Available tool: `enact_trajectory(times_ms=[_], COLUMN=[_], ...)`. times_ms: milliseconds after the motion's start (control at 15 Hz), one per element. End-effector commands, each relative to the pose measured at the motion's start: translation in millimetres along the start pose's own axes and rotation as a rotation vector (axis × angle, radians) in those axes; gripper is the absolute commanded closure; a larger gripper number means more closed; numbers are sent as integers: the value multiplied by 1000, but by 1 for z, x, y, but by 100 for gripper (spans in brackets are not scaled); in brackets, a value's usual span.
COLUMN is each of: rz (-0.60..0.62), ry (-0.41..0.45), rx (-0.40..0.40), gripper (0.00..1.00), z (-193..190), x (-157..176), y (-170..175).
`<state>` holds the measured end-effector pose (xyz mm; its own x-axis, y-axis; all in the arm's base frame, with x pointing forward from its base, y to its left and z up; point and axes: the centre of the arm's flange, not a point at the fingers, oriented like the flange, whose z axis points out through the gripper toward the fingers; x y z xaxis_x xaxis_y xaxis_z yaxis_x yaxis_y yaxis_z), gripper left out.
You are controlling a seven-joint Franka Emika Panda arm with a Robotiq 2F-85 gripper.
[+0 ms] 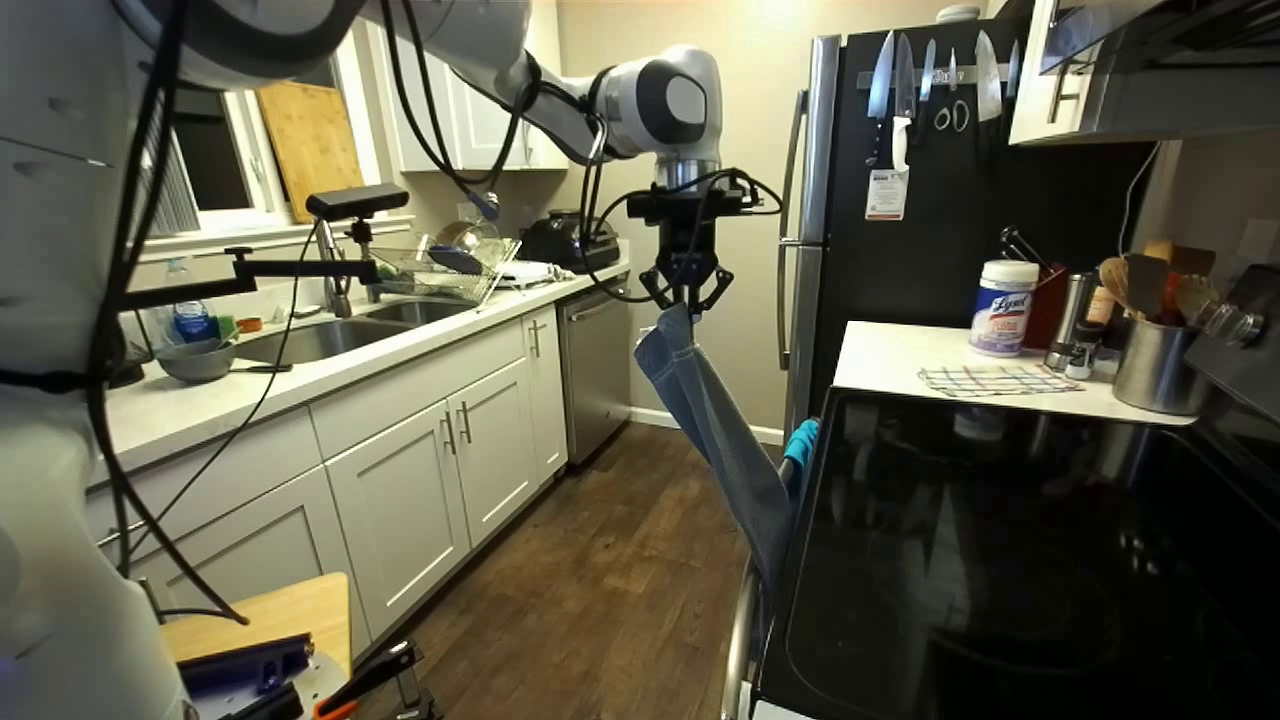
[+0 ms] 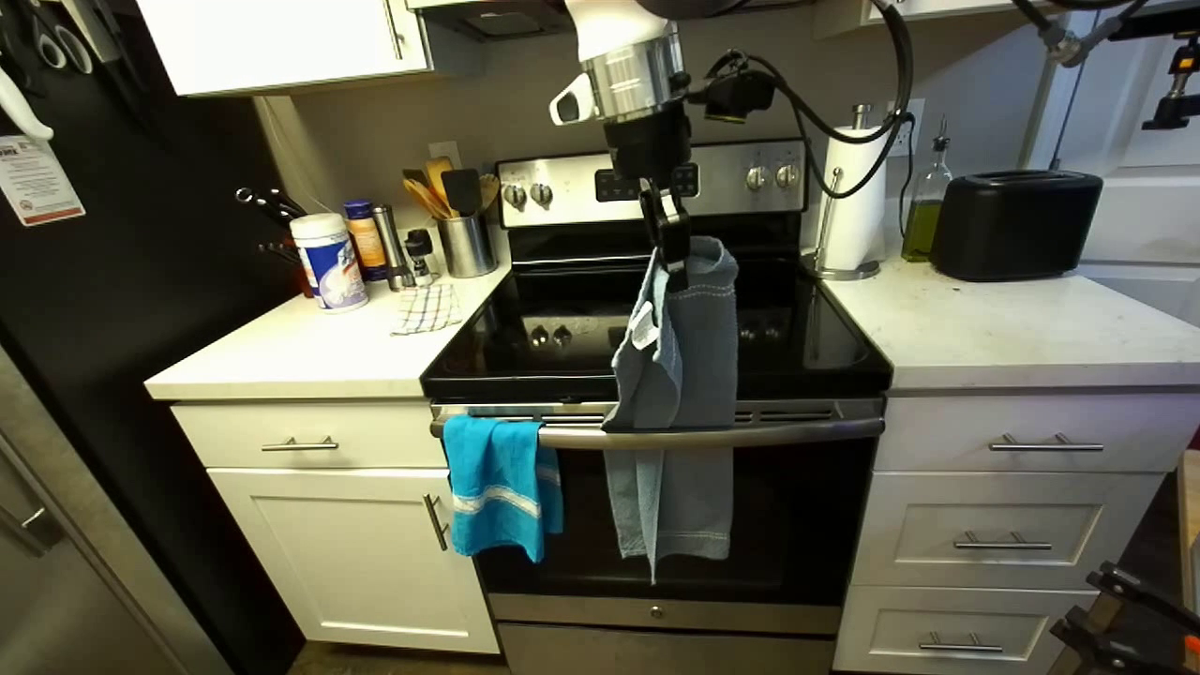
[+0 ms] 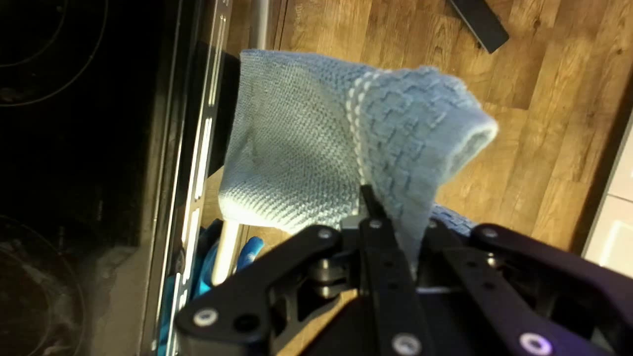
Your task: Lift the blue towel on the stove and put it on the oven door towel holder
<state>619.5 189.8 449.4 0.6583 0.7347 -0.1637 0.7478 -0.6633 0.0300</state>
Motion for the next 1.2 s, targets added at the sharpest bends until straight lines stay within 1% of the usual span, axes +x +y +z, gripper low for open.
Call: enact_trajectory(times_ms=[0,200,333,533,800,1000,1133], rz=[-96,-106,-119,-169,-218,-205,-180], ry=[-67,-94,-108,-150,-212,-243,-261], rx=[8,19,3,-53,-119,-142,-152], gripper=[99,99,99,99,99,99,99], z=[4,16,26,50,87,111,126], x=[7,20,36,68,94,108,118], y=[-12,-24,-34,-62,-88,-95,-94])
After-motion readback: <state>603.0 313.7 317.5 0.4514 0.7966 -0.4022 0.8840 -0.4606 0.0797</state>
